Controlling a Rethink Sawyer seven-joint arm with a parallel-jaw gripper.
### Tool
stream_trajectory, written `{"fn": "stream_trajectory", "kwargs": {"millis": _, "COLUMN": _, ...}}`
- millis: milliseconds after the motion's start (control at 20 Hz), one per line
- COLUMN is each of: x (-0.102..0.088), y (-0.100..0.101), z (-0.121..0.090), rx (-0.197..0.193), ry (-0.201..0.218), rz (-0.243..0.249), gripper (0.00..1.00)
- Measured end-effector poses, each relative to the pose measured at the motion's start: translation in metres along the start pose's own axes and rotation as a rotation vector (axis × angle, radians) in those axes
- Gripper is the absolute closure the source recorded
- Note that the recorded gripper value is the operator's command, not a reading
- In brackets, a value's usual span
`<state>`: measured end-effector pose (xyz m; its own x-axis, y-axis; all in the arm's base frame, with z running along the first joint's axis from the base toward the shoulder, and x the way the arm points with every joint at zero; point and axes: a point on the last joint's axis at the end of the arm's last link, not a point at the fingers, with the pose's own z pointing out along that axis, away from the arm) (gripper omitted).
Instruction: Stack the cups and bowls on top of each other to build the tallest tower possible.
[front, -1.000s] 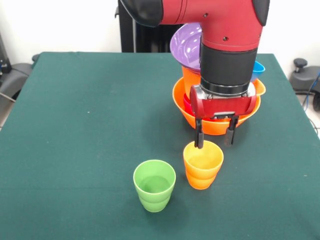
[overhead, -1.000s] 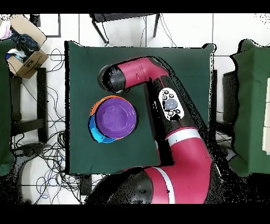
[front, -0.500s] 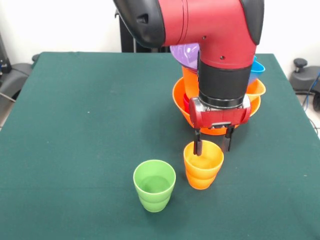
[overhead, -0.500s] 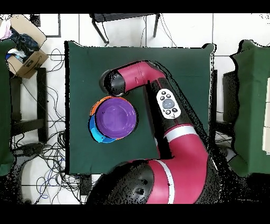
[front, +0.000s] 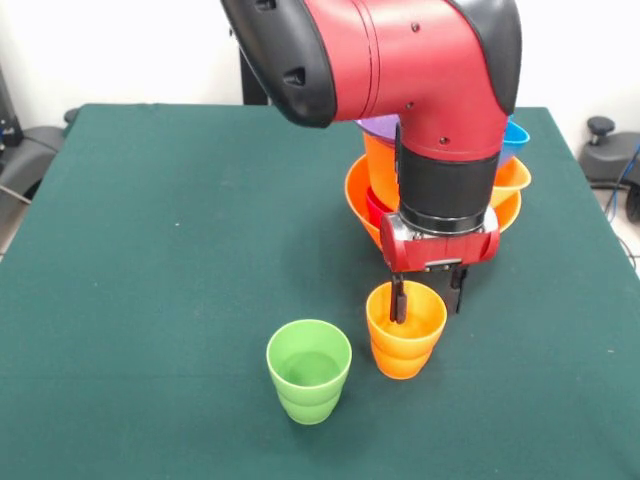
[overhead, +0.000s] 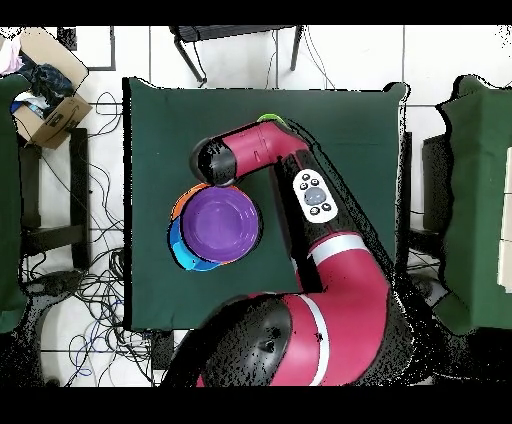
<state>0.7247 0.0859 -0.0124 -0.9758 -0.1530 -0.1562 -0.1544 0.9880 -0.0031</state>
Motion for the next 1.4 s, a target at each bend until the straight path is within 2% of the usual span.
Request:
{"fn": "stream_trajectory", "kwargs": {"millis": 400, "x": 0.009, "y": 0.004, "z": 0.016, "rx": -0.008, "ry": -0.004, "rz": -0.012, "gripper": 0.0}}
{"fn": "stream_trajectory", "kwargs": {"millis": 950, "x": 0.012, "y": 0.005, "z": 0.021, "rx": -0.012, "ry": 0.003, "rz": -0.013, "gripper": 0.0}}
{"fn": "stream_trajectory", "kwargs": {"millis": 1000, "x": 0.011, "y": 0.006, "z": 0.021, "rx": -0.015, "ry": -0.009, "rz": -0.013, "gripper": 1.0}}
{"fn": "stream_trajectory", "kwargs": {"millis": 1150, "x": 0.01, "y": 0.006, "z": 0.021, "rx": -0.016, "ry": -0.014, "rz": -0.013, "gripper": 1.0}}
{"fn": "stream_trajectory", "kwargs": {"millis": 1400, "x": -0.001, "y": 0.0, "z": 0.013, "rx": -0.013, "ry": -0.064, "rz": -0.009, "gripper": 1.0}}
